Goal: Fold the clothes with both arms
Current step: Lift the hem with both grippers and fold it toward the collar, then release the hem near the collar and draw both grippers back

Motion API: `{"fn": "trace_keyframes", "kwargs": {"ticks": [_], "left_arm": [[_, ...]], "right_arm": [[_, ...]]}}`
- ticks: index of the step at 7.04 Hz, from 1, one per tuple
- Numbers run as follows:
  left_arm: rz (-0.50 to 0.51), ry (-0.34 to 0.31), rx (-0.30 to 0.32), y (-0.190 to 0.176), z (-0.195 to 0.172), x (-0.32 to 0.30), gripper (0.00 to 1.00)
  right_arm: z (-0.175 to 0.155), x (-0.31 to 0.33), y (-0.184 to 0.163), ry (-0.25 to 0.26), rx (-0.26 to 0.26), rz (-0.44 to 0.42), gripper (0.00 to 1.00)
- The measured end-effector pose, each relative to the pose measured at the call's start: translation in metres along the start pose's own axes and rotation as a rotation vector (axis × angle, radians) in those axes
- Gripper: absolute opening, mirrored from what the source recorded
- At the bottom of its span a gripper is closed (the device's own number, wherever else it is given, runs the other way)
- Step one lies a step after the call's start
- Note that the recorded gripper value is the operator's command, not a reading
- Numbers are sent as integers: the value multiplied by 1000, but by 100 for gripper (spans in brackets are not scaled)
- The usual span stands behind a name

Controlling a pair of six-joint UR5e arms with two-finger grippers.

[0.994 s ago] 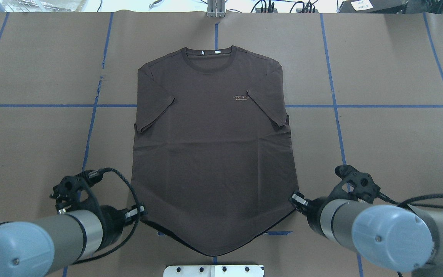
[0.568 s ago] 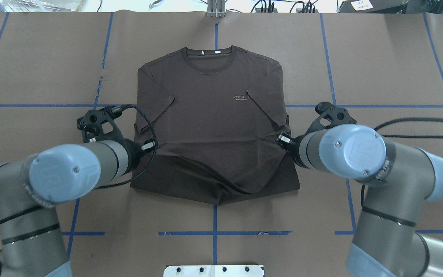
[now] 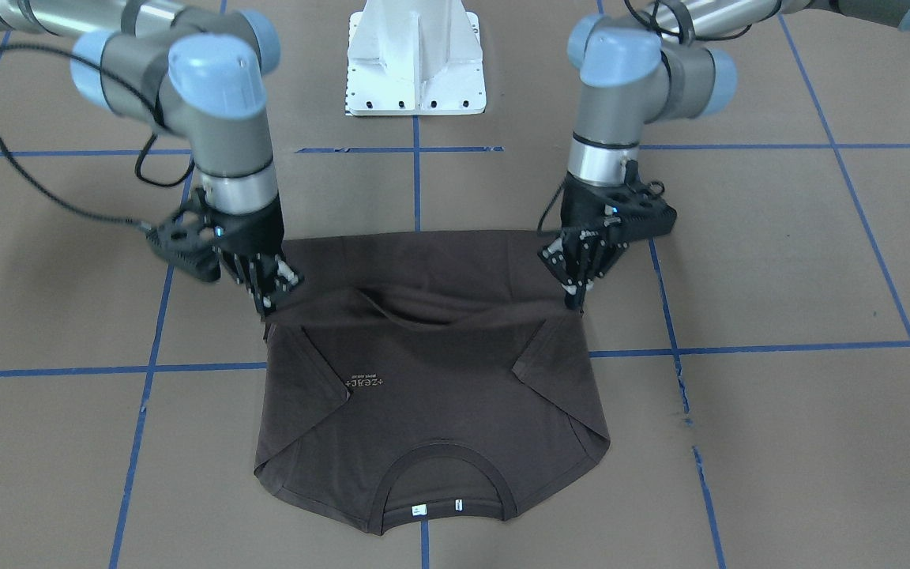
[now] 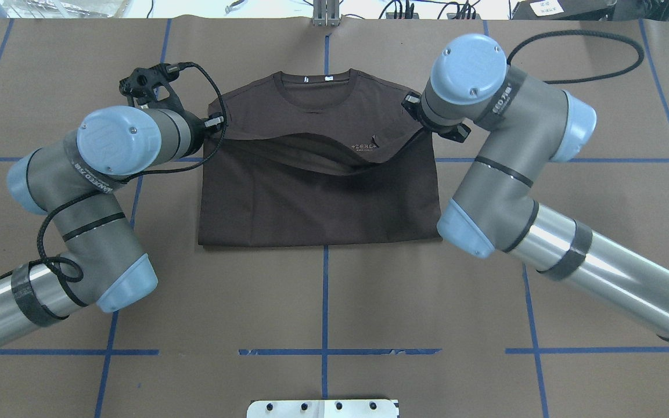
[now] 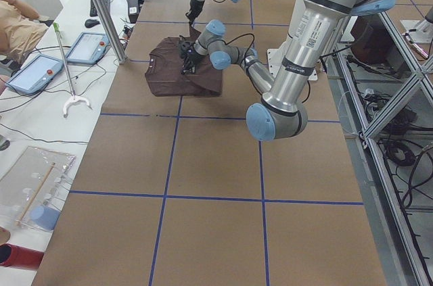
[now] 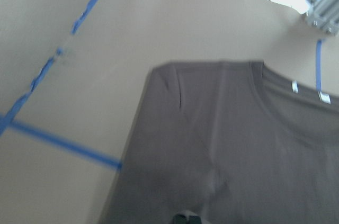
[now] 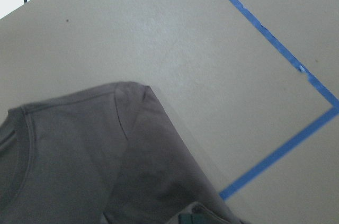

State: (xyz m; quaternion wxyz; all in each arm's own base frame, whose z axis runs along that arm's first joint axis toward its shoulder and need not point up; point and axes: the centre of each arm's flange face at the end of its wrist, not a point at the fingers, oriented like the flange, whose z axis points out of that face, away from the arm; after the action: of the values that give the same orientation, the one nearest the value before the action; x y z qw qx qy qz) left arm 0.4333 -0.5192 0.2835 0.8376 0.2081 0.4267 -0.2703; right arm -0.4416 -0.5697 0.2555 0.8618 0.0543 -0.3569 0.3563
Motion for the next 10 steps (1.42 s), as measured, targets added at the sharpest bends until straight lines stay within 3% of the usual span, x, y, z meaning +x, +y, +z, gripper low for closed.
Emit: {"fn": "trace_keyframes", "kwargs": {"ticks": [3, 5, 8, 9, 10], "left_arm": [[11, -40, 30, -21, 58, 5, 0], [10, -52, 36, -25, 88, 3, 0], [7, -82, 38, -27, 114, -14, 3], [6, -83, 37, -27, 116, -16, 7], [5, -83, 36, -28, 117, -18, 14]], "right_arm": [[47, -50, -66, 11, -27, 38, 0], [76, -52, -76, 17, -30, 41, 0], [92, -46, -77, 36, -31, 44, 0], [92, -46, -75, 35, -30, 40, 10], [91, -48, -73, 32, -30, 38, 40]]}}
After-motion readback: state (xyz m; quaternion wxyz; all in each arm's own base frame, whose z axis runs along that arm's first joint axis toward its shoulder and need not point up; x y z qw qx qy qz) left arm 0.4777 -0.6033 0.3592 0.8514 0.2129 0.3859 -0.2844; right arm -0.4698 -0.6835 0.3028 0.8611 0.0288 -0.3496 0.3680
